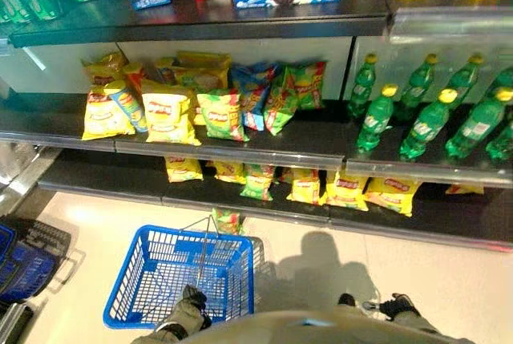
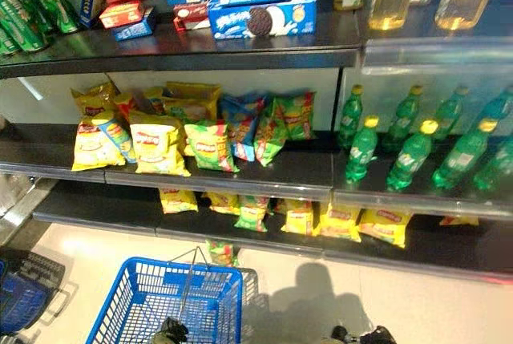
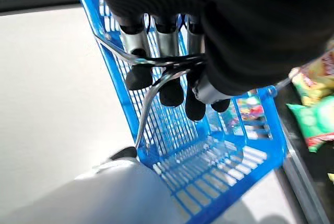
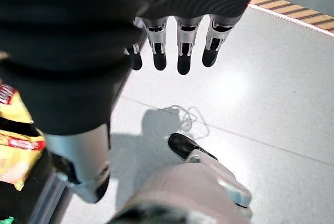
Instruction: Pick up the snacks into the basket
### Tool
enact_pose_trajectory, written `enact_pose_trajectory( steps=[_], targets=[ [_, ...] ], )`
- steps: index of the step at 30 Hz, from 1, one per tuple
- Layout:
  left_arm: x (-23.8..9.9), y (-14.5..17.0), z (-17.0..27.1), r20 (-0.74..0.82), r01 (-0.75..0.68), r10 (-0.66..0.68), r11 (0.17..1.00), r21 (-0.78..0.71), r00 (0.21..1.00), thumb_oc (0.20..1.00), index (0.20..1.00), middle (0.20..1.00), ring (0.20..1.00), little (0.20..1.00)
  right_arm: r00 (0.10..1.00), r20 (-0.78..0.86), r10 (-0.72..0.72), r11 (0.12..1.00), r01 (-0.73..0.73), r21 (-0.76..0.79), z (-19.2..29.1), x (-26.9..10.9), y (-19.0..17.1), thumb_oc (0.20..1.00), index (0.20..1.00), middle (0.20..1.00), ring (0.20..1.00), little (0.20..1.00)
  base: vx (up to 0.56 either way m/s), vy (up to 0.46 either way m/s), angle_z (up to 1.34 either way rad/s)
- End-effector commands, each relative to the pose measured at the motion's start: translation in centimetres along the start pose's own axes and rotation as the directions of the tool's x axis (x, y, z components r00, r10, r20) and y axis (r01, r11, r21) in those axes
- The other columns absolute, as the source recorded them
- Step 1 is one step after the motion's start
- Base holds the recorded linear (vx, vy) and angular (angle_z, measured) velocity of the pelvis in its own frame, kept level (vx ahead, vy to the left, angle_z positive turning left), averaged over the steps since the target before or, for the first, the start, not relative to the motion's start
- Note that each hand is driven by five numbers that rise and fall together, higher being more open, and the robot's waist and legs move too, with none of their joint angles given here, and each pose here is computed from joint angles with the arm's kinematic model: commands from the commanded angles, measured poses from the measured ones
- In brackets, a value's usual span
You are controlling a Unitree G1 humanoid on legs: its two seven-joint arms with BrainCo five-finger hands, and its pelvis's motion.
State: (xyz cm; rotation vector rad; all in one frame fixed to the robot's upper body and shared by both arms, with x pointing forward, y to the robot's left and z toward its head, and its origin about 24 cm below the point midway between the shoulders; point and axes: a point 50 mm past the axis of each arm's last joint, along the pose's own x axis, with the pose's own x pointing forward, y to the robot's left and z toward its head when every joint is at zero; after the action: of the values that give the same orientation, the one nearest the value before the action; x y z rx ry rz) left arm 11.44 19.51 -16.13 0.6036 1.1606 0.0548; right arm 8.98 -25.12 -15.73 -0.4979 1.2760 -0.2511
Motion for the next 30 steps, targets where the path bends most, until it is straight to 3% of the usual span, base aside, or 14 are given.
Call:
enact_pose_trajectory(
  steps=[1, 4, 7, 15, 21, 30],
  targets=[
    [-0.2, -0.3, 3.2, 0.17, 0.012, -0.03, 0.994, 0.107, 0.985, 0.2, 0.2, 0.2, 0.2, 0.2, 1.0, 0.03, -0.008, 0.999, 0.01, -0.052, 1.6, 0.1, 0.1, 1.0, 1.0, 1.0, 1.0, 1.0, 0.09, -0.282, -0.09],
    [-0.3, 0.0, 4.1, 0.231, -0.01, -0.027, 0.988, 0.157, 0.973, 0.2, 0.2, 0.2, 0.2, 0.2, 0.999, 0.033, -0.038, 0.997, 0.04, -0.07, 1.7, 0.4, -1.2, 1.0, 1.0, 1.0, 1.0, 1.0, 0.09, -0.203, 0.04],
    [-0.1, 0.2, 1.0, 0.077, -0.012, 0.008, 0.999, 0.043, 0.997, 0.2, 0.2, 0.2, 0.2, 0.2, 0.998, 0.023, -0.062, 0.997, 0.063, -0.048, 1.6, 0.5, -2.1, 1.0, 1.0, 1.0, 1.0, 1.0, 0.14, -0.145, -0.21],
    [-0.6, -1.2, -2.2, -0.084, -0.008, 0.003, 0.998, -0.066, 0.996, 0.2, 0.2, 0.2, 0.2, 0.2, 0.998, 0.042, -0.047, 0.998, 0.045, 0.042, 2.1, 0.2, -0.8, 1.0, 1.0, 1.0, 1.0, 1.0, 0.12, 0.013, -0.16],
    [-0.6, -1.1, -1.6, -0.039, -0.002, 0.002, 1.0, -0.006, 0.999, 0.2, 0.2, 0.2, 0.2, 0.2, 0.988, 0.155, -0.01, 0.987, -0.015, 0.16, 4.8, -0.4, 0.8, 1.0, 1.0, 1.0, 1.0, 1.0, 0.11, 0.125, -0.02],
    [0.2, 2.1, 1.2, 0.101, -0.092, 0.086, 0.994, 0.059, 0.991, 0.2, 0.2, 0.2, 0.2, 0.2, 0.896, 0.439, -0.06, 0.937, -0.101, 0.335, 11.9, -2.8, 0.0, 1.0, 1.0, 1.0, 1.0, 1.0, 0.03, 0.233, -0.03]
  ],
)
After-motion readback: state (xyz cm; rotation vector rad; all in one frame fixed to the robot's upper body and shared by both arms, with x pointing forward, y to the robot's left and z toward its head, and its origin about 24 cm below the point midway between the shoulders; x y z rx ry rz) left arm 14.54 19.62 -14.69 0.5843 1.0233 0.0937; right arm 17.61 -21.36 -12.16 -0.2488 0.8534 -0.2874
